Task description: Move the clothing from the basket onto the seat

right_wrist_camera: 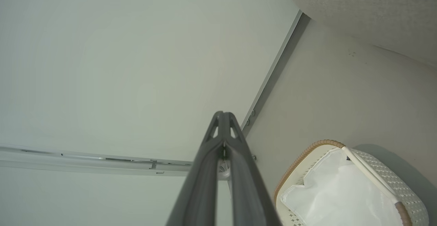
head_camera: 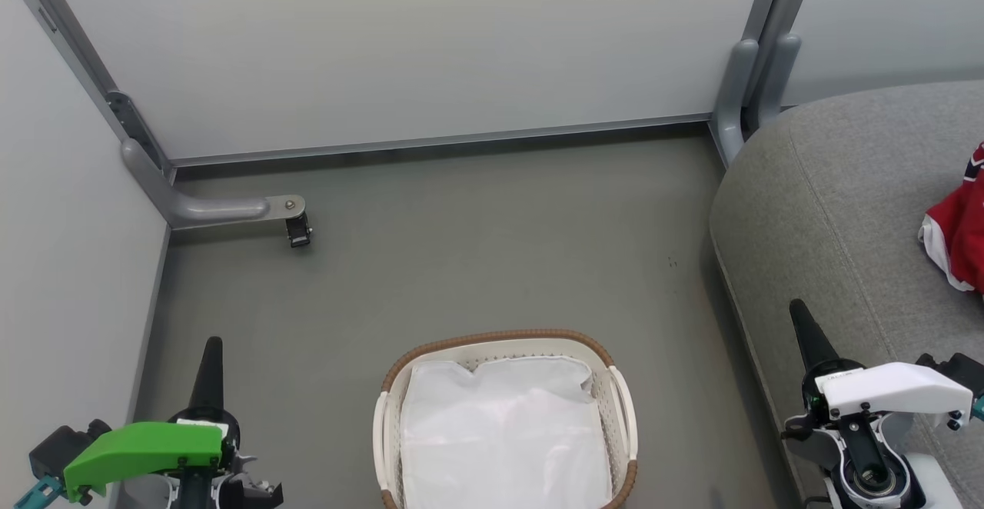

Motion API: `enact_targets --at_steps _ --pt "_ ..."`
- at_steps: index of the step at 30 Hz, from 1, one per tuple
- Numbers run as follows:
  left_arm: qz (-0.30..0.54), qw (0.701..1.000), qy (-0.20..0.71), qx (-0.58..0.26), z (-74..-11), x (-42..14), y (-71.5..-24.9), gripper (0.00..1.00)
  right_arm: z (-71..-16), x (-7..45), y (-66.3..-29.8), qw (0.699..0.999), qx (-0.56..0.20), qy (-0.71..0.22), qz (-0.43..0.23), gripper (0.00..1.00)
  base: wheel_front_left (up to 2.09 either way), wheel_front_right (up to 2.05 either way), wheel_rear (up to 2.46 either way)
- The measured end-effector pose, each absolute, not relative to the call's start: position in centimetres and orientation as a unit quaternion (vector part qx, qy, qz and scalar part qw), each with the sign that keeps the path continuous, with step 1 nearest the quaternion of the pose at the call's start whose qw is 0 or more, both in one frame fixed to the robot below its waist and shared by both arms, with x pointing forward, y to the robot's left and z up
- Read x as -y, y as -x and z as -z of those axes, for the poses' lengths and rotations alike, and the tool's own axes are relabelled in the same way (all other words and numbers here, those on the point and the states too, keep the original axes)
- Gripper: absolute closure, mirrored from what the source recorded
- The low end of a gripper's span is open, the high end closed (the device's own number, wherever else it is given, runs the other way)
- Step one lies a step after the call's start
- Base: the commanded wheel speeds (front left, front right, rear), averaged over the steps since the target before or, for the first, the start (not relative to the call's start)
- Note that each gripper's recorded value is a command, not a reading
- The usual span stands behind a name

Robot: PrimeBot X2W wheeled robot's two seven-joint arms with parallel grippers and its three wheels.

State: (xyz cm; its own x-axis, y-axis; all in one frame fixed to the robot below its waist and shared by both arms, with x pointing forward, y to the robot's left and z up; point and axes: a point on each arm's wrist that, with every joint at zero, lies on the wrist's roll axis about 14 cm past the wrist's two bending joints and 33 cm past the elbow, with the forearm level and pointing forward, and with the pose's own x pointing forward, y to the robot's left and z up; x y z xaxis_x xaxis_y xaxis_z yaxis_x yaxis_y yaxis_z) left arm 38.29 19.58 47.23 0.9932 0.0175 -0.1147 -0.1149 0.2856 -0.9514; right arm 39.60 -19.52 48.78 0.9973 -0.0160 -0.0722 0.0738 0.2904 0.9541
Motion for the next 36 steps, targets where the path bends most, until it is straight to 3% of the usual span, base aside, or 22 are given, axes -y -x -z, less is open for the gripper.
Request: enact_targets --at_steps 36 --pt "-0.011 0.719 0.695 -0.011 -49.8 -19.8 -38.6 1.00 -50.5 19.8 -39.1 0.719 -0.004 -0.695 0.004 1.00 0.00 0.00 0.00"
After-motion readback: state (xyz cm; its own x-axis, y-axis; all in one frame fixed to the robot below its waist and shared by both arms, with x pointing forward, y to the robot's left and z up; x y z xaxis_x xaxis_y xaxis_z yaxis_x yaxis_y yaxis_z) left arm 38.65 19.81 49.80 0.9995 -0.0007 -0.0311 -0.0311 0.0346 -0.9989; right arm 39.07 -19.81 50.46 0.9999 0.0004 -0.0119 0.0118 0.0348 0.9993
